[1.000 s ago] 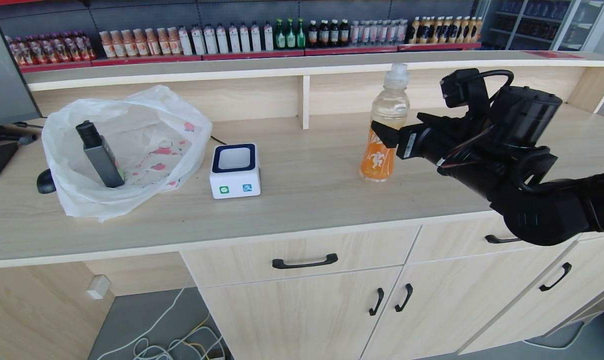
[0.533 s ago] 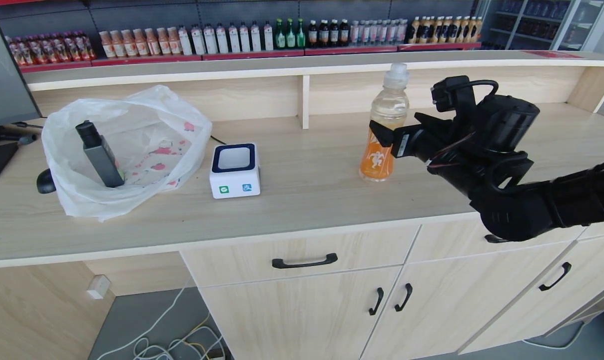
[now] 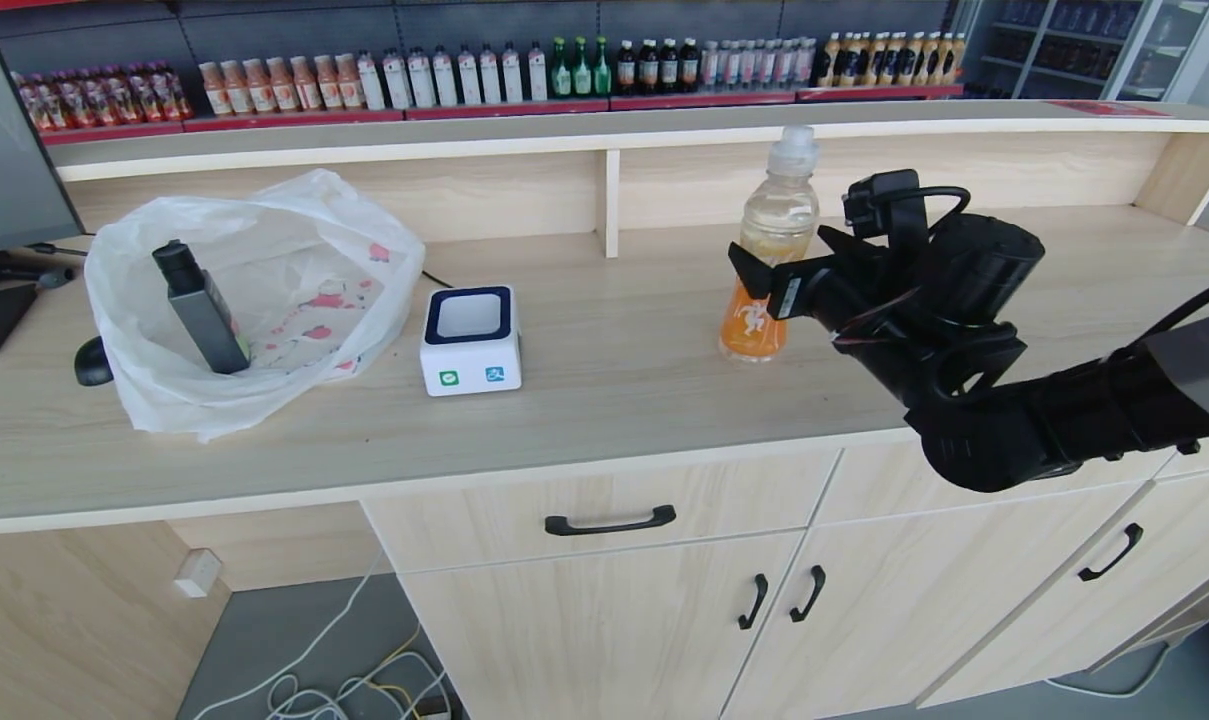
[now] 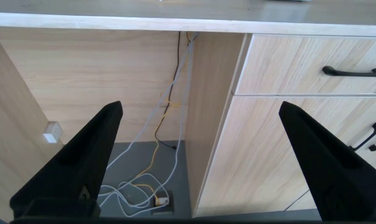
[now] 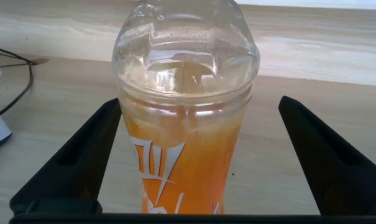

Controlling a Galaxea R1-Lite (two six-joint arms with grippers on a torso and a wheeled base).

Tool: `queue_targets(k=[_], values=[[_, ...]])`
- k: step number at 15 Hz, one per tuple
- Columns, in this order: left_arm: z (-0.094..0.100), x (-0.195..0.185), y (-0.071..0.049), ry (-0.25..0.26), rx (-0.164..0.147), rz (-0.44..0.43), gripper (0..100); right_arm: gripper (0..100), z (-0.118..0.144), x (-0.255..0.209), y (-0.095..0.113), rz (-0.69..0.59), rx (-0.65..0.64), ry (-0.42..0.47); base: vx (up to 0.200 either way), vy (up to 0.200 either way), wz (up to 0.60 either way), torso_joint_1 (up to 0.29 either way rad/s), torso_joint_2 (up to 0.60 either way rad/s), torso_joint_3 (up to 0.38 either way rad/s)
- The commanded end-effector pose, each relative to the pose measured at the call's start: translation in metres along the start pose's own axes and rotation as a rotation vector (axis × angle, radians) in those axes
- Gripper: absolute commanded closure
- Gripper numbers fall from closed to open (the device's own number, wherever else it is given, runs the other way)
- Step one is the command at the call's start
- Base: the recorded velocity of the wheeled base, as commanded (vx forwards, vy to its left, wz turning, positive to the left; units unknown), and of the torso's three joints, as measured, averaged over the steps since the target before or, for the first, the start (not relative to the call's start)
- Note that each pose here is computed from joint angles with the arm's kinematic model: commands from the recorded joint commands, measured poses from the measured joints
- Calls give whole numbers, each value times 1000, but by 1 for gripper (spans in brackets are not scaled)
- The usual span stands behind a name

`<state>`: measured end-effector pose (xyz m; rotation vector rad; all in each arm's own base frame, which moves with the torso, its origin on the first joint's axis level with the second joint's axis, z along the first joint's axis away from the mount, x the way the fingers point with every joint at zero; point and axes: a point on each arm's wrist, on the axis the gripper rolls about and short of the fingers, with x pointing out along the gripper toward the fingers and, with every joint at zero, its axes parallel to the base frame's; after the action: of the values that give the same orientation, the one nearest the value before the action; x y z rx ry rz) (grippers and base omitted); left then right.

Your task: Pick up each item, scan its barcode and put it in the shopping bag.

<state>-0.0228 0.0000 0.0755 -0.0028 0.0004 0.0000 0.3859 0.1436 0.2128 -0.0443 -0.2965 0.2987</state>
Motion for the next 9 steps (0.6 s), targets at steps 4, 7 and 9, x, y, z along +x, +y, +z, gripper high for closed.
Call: queue_targets(k=[4,7,9], values=[[0,0,0,0,0,0,0,0,-15,6,2,-5,-4,-18,0,0,0,0,0,0],[0,0,0,0,0,0,0,0,-16,20,2,-7,-2,-55,0,0,0,0,0,0],[0,0,0,0,0,0,0,0,-18,23,1,-9,-5,-47,0,0,0,0,0,0]])
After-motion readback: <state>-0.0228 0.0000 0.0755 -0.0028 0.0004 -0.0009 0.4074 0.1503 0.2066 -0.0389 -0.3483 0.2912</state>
